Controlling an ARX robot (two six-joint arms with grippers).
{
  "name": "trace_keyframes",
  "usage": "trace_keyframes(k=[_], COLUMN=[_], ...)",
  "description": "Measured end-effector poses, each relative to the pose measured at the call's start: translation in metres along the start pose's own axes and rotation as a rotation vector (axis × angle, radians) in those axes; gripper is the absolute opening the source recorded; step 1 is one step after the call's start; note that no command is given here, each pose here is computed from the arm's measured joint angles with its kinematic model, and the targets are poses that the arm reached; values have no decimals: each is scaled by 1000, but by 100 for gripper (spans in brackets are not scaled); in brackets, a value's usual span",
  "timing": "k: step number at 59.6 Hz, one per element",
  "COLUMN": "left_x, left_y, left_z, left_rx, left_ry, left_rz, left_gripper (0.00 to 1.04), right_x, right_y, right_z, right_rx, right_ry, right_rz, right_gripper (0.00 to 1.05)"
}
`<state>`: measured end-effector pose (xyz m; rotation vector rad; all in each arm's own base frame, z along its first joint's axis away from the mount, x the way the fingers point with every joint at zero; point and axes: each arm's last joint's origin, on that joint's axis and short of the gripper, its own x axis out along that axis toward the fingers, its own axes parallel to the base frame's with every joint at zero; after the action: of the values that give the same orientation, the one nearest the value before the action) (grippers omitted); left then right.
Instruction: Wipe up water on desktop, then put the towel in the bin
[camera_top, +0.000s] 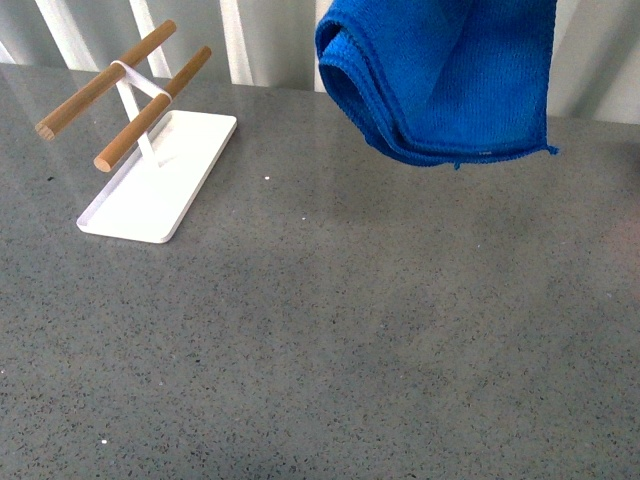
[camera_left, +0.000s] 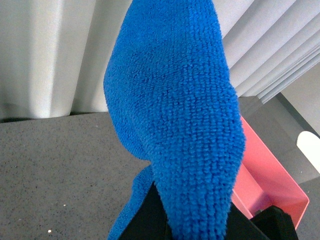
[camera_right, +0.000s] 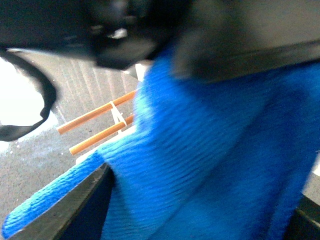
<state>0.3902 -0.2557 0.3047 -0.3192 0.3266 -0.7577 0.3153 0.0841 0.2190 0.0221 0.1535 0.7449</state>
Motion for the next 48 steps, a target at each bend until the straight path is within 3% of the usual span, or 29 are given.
trace_keyframes(k=[5,13,23,33,48], left_x=[21,43,41,41,41], left_y=[0,14,12,13,13], left_z=[-1,-29,-27,-27,-26], left_rx=[6,-37,-35,-34,-33], left_ry=[-34,24,20,18,10], left_rz=[-26,-6,-9,-4,17], left_gripper=[6,6,6,9,52], right_x=[1,0,-7,-10,-20], right_y=[1,-2,-8,-11,-16], right_z=[1,-3,0,2,11], right_rx=[8,35,51,64,65], right_ry=[-13,-16,-30,-38,-70], right_rz=[-7,-23,-42,-49,-56], right_gripper=[68,37,9,4,4])
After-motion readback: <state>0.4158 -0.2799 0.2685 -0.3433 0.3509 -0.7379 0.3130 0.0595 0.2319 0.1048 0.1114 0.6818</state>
